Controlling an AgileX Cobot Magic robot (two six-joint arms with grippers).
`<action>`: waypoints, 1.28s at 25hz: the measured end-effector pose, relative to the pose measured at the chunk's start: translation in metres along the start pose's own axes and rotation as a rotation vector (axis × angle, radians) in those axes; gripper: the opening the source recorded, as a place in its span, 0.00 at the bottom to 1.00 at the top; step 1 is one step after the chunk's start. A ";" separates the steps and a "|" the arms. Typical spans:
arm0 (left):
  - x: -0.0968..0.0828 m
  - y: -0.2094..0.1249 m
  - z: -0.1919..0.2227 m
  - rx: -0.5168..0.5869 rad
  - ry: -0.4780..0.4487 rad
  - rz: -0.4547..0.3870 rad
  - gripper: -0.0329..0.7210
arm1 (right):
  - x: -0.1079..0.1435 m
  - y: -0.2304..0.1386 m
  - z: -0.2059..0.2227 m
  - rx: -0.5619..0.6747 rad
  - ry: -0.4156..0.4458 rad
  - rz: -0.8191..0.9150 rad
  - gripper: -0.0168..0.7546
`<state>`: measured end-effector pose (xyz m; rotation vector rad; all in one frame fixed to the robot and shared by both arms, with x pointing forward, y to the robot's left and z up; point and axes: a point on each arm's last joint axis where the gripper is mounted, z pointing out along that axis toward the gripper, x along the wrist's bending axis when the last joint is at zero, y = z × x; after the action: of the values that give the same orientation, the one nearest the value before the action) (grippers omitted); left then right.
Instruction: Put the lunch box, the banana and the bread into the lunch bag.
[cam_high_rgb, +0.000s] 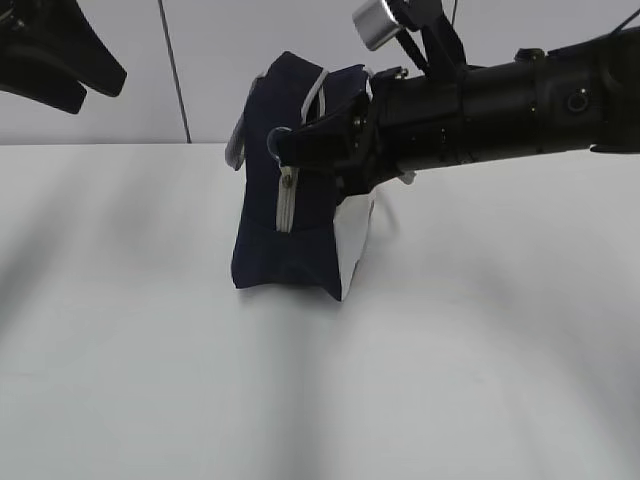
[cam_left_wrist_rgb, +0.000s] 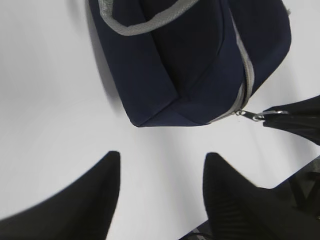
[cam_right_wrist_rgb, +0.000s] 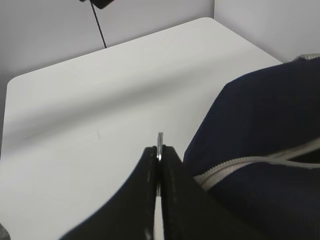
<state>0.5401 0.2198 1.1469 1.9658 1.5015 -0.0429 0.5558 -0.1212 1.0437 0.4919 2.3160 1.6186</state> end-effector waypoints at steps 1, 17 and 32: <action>0.000 0.001 0.000 -0.010 -0.001 0.009 0.55 | -0.001 0.004 0.000 -0.001 0.000 0.000 0.00; 0.012 -0.027 0.057 -0.014 -0.190 0.008 0.51 | -0.003 -0.004 -0.001 0.150 0.016 0.019 0.00; 0.012 -0.026 0.057 -0.029 -0.198 0.065 0.51 | -0.010 -0.007 0.005 0.137 -0.020 0.058 0.00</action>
<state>0.5411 0.2041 1.0851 1.9249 1.3034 -0.1816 0.5659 -0.1230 1.0359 0.6072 2.4303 1.4785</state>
